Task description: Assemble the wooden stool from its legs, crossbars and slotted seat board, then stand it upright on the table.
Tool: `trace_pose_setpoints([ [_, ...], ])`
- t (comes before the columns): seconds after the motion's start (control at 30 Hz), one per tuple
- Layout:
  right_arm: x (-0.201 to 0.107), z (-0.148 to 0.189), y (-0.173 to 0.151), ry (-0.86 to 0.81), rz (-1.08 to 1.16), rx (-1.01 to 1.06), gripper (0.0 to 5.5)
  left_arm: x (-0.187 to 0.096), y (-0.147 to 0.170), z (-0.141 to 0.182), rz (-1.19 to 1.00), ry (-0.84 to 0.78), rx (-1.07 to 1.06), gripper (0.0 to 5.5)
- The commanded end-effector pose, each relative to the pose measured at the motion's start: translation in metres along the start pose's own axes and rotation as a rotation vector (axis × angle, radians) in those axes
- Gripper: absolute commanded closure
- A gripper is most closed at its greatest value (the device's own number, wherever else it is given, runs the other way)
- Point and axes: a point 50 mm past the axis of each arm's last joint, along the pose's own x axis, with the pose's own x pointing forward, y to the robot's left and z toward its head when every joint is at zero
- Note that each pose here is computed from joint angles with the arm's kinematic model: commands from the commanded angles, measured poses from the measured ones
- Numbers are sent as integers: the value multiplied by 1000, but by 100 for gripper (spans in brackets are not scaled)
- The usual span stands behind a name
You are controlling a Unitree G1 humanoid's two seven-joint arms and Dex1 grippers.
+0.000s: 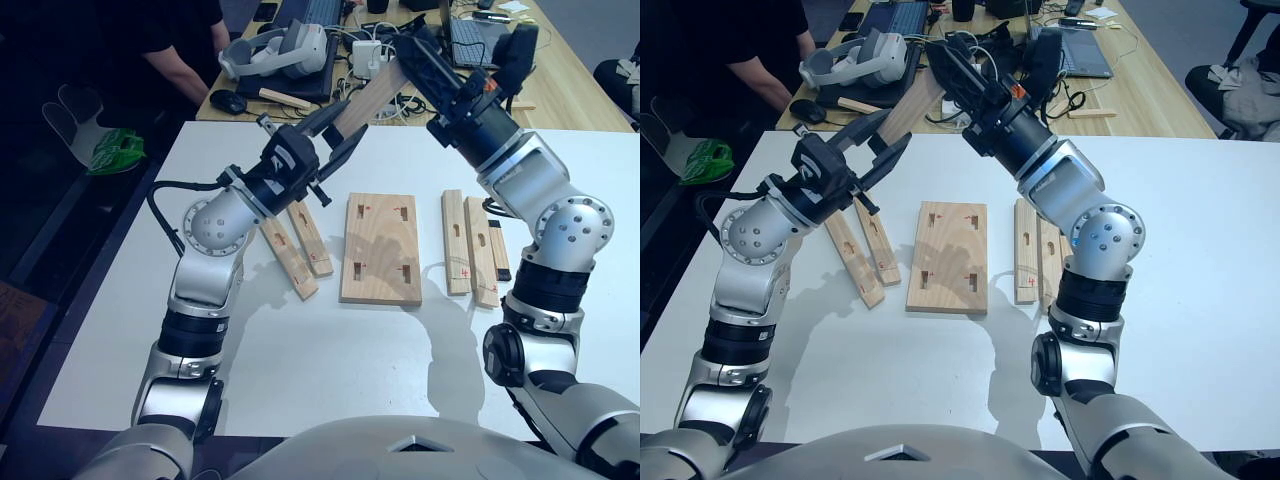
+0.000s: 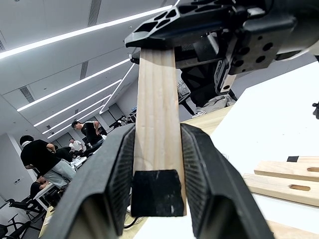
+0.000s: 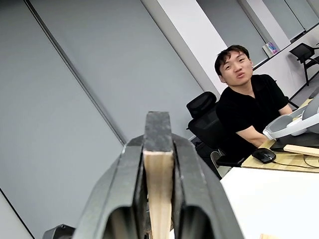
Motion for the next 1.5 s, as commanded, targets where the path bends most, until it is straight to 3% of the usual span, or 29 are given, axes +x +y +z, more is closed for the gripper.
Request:
trace_pose_setpoints([
  [0.03,-1,-4,-1,20,3,5,509,4,2,5,-3,-19,40,421],
  [0.1,-1,-3,-1,12,-5,-2,509,4,4,6,26,-24,47,421],
  [0.27,-2,8,-12,-86,-104,-52,511,1,17,0,136,8,94,315],
  [0.5,-18,35,-33,-215,-301,-207,511,-25,35,-27,313,135,135,215],
  [0.6,-39,32,-49,-156,-510,-430,511,-34,51,-40,542,194,-21,167],
  [0.7,-61,1,-63,-13,-807,-607,511,-37,51,-52,735,210,-332,116],
  [0.87,-71,-45,-57,171,-907,-708,511,-23,28,-54,766,202,-601,112],
  [1.17,-78,-52,-58,225,-992,-875,511,-13,-4,-47,753,200,-756,112],
  [1.5,-95,-54,-72,280,-1143,-740,511,-16,-9,-53,777,225,-783,112],
])
